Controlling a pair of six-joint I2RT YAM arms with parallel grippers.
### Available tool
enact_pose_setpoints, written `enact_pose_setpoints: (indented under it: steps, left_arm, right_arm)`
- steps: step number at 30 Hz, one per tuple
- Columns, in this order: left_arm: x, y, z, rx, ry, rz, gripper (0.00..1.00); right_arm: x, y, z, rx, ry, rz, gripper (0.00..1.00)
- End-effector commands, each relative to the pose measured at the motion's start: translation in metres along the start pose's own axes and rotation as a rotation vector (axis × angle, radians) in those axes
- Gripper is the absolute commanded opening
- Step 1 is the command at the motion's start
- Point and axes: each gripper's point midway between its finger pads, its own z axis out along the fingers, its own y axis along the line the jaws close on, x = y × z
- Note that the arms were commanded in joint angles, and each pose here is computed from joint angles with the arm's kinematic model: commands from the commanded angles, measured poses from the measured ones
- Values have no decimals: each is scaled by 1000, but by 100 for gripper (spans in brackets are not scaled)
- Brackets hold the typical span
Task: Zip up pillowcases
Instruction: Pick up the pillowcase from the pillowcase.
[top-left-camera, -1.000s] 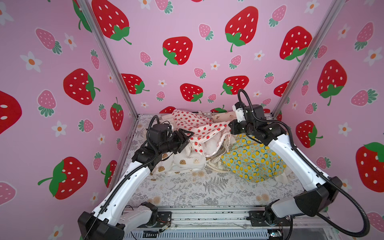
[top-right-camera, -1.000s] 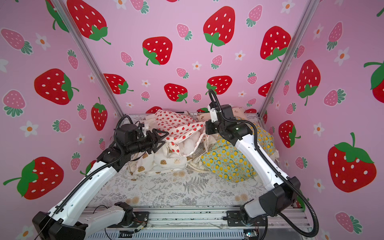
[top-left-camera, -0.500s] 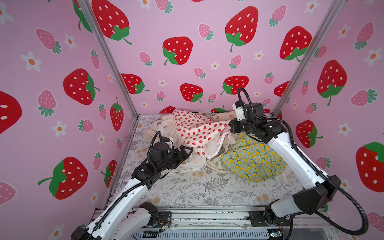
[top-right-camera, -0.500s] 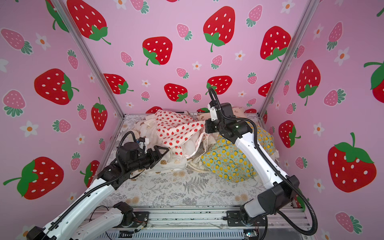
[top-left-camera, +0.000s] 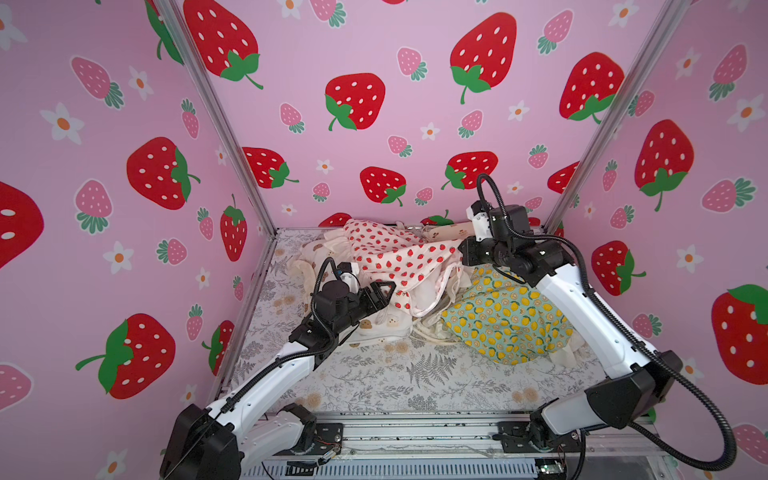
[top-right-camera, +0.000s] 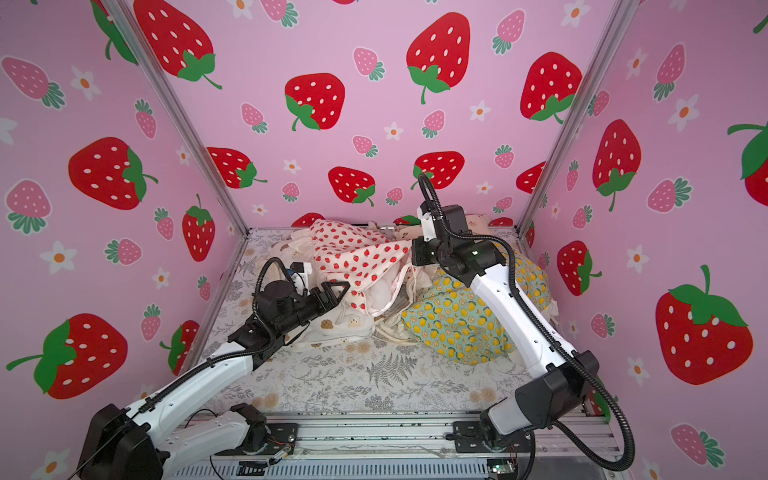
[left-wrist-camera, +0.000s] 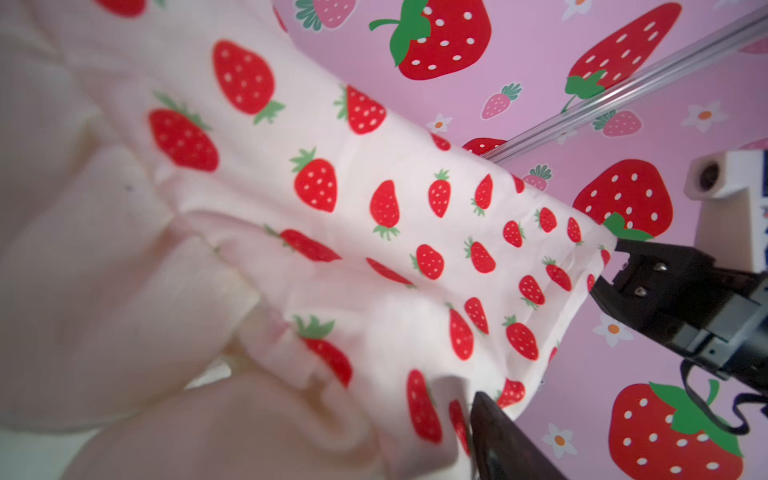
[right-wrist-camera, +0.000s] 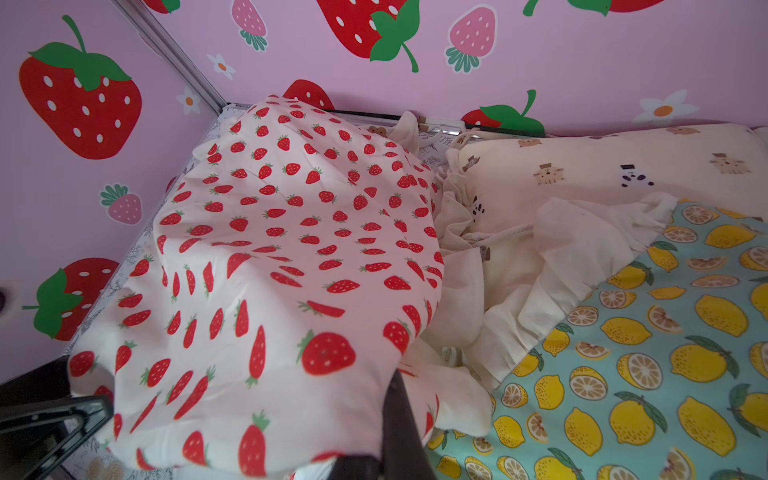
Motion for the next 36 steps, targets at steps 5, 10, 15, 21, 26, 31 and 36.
enact_pose_setpoints:
  steps: [5, 10, 15, 21, 26, 31, 36]
  left_arm:
    - [-21, -35, -7, 79, -43, 6, 37]
    - [-22, -50, -21, 75, -10, -86, 25]
    - [-21, -67, -24, 60, 77, -140, 9]
    - [-37, -77, -29, 38, 35, -242, 0]
    - [-43, -74, -22, 29, 10, -358, 0]
    - [-47, -74, -15, 1, 14, -382, 0]
    - [-51, -74, -13, -8, -4, -393, 0]
  right_arm:
    - [9, -25, 7, 116, 25, -1, 0]
    - [10, -35, 17, 152, 32, -14, 0]
    - [15, -35, 26, 139, 47, -30, 0]
    - [43, -24, 36, 54, 99, -7, 1]
    - [52, -12, 23, -18, 92, 31, 23]
    - [55, 5, -7, -107, 69, 81, 39]
    - [57, 24, -38, -164, 64, 119, 51]
